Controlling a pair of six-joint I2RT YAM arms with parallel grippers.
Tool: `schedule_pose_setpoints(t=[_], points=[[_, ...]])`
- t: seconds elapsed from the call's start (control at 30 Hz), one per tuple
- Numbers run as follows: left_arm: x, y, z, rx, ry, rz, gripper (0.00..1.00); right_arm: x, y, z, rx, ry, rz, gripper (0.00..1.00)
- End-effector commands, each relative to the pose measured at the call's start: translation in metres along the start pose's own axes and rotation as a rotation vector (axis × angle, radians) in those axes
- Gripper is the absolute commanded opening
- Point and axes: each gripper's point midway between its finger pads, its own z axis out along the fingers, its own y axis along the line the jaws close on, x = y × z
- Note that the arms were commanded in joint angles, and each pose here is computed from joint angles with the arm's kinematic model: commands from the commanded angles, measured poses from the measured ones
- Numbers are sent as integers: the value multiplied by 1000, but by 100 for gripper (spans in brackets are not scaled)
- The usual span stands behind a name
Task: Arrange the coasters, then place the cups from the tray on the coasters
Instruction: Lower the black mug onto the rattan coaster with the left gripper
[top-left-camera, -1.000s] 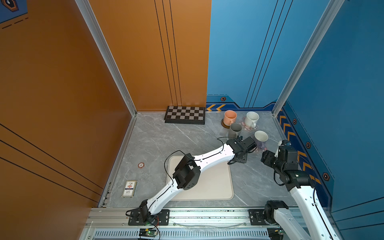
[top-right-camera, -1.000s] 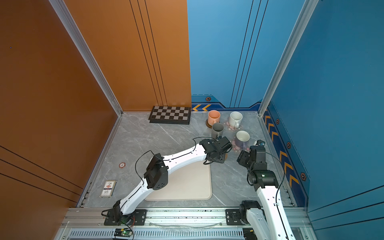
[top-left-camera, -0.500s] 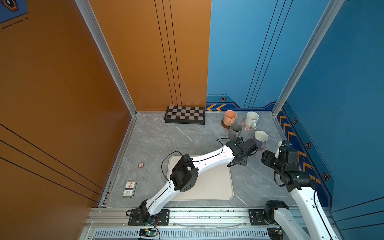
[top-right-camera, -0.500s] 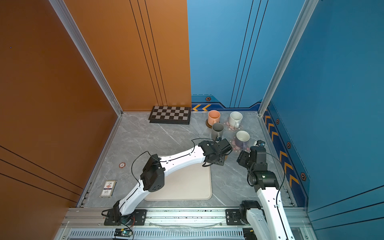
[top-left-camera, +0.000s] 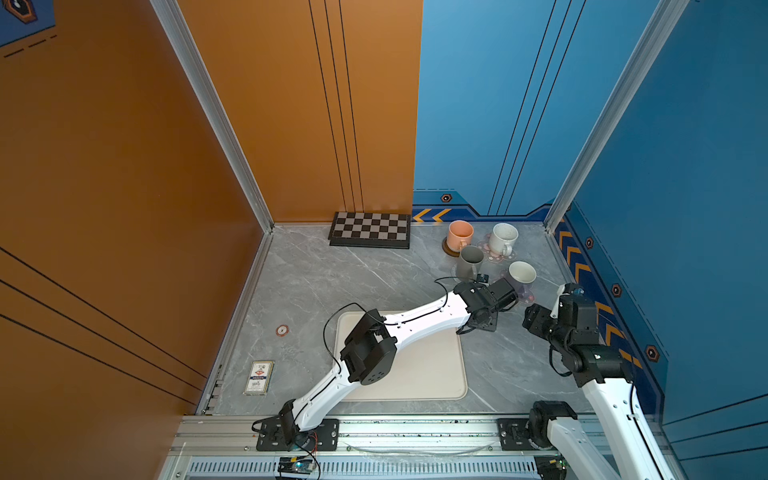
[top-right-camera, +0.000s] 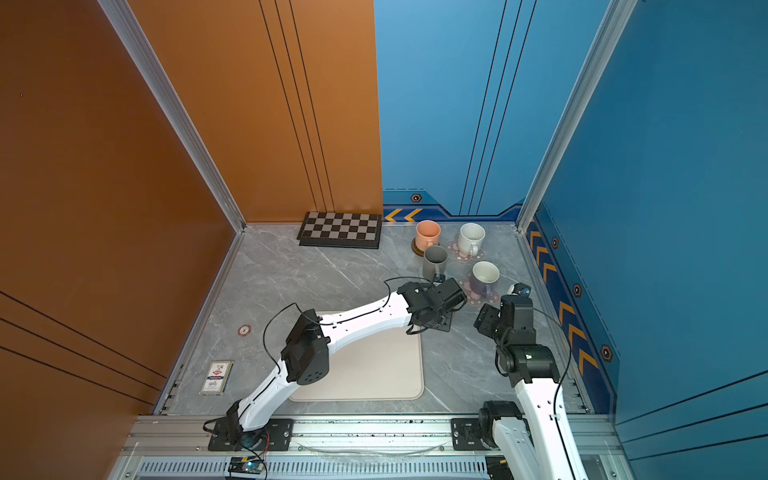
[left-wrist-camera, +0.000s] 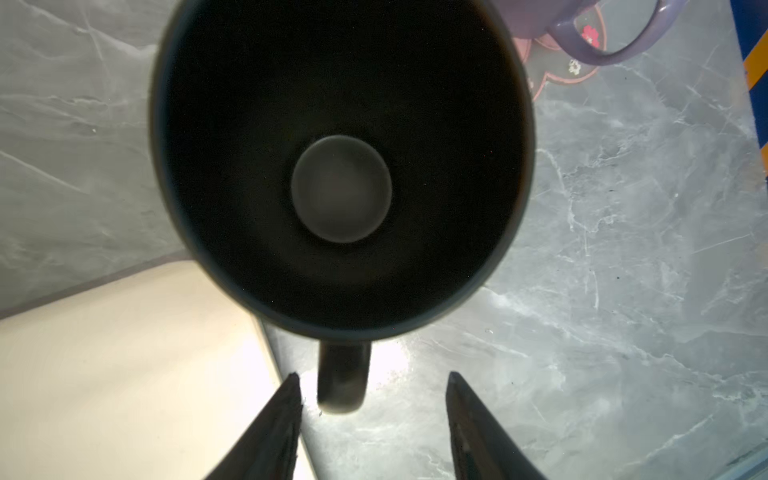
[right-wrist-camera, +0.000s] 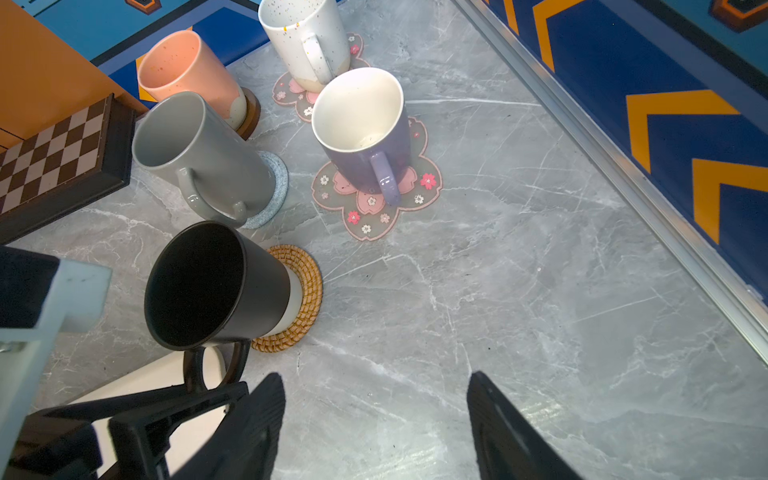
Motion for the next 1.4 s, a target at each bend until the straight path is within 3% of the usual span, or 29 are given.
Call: schedule_pose_setpoints(t=[0.0, 1.37], points=[[-3, -18, -8, 61, -10, -8, 56, -6, -1, -8, 6, -9, 16, 72], [-4, -35, 1, 155, 33, -46, 53, -6, -1, -8, 19, 23, 32, 72]])
